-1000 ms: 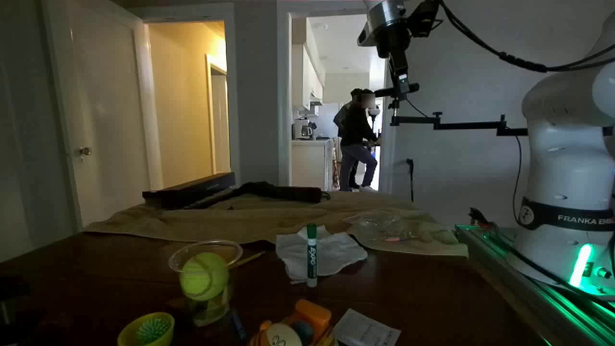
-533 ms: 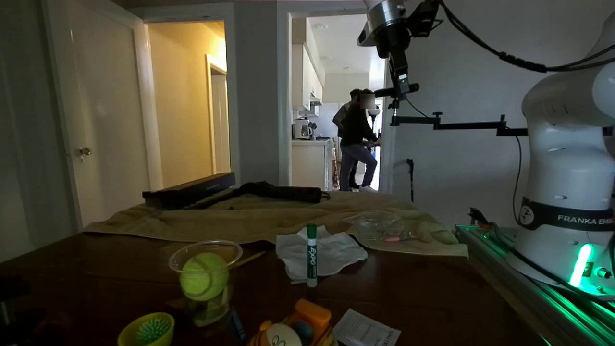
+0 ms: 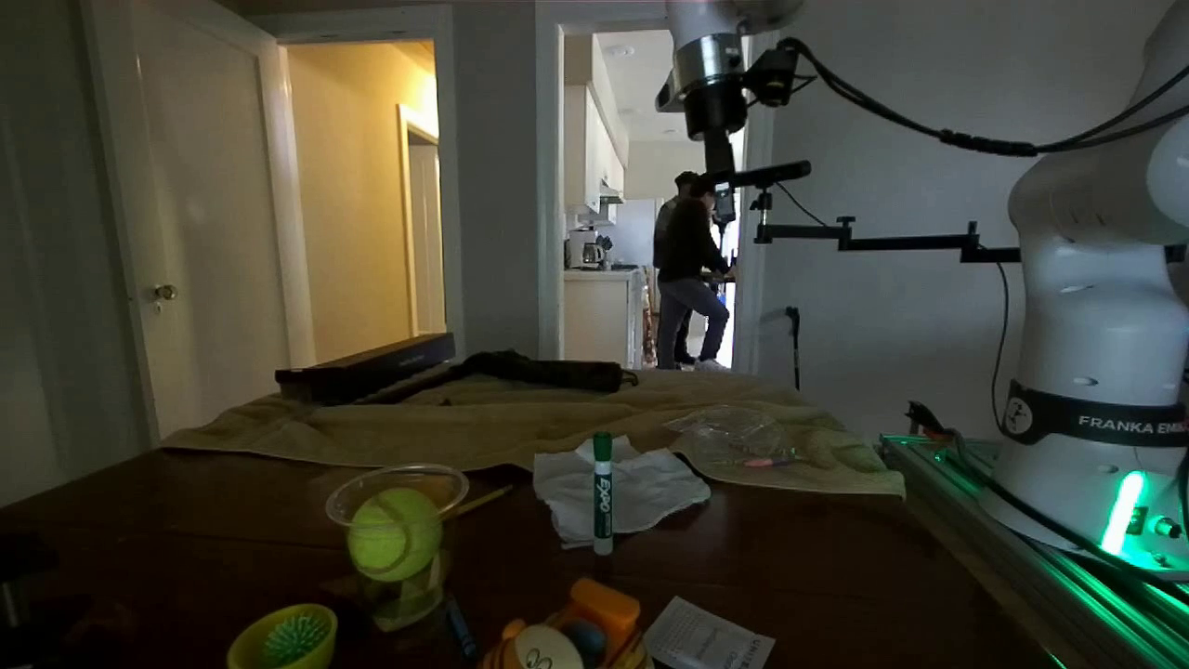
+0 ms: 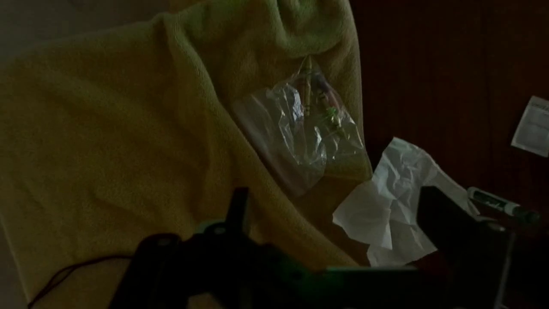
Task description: Use the paper towel to wipe the table
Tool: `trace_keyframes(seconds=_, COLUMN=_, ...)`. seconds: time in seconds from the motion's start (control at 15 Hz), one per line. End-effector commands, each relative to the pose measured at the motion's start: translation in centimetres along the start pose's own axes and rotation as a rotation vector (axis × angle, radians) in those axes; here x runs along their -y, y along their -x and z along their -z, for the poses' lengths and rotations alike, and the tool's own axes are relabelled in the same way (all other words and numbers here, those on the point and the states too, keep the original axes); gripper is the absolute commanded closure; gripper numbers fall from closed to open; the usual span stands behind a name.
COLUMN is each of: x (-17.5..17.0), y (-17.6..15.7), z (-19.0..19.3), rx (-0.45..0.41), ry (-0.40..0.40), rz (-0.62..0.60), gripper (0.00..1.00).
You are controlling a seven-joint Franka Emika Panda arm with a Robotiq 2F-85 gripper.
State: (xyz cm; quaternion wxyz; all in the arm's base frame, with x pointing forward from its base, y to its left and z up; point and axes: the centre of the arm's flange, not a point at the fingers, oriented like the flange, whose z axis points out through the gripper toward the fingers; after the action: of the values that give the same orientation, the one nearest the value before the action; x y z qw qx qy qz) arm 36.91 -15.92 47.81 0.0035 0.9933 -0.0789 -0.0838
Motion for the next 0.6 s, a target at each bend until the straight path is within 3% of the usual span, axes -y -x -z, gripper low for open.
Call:
trace_keyframes(seconds=0.0, x=2.6, y=-6.9, z=-4.4, rx=0.038, ry=0.021, rz=0.038, gripper=0.00)
trace_keyframes(seconds=0.2, x=5.9, y=-10.2, z=-9.3, rx=0.086, ry=0.046, rz=0.120, gripper=0.00)
trace_keyframes(seconds=0.53, x=9.8, y=-13.0, z=-15.4, rx=0.123, ry=0.031, rz=0.199, gripper=0.00)
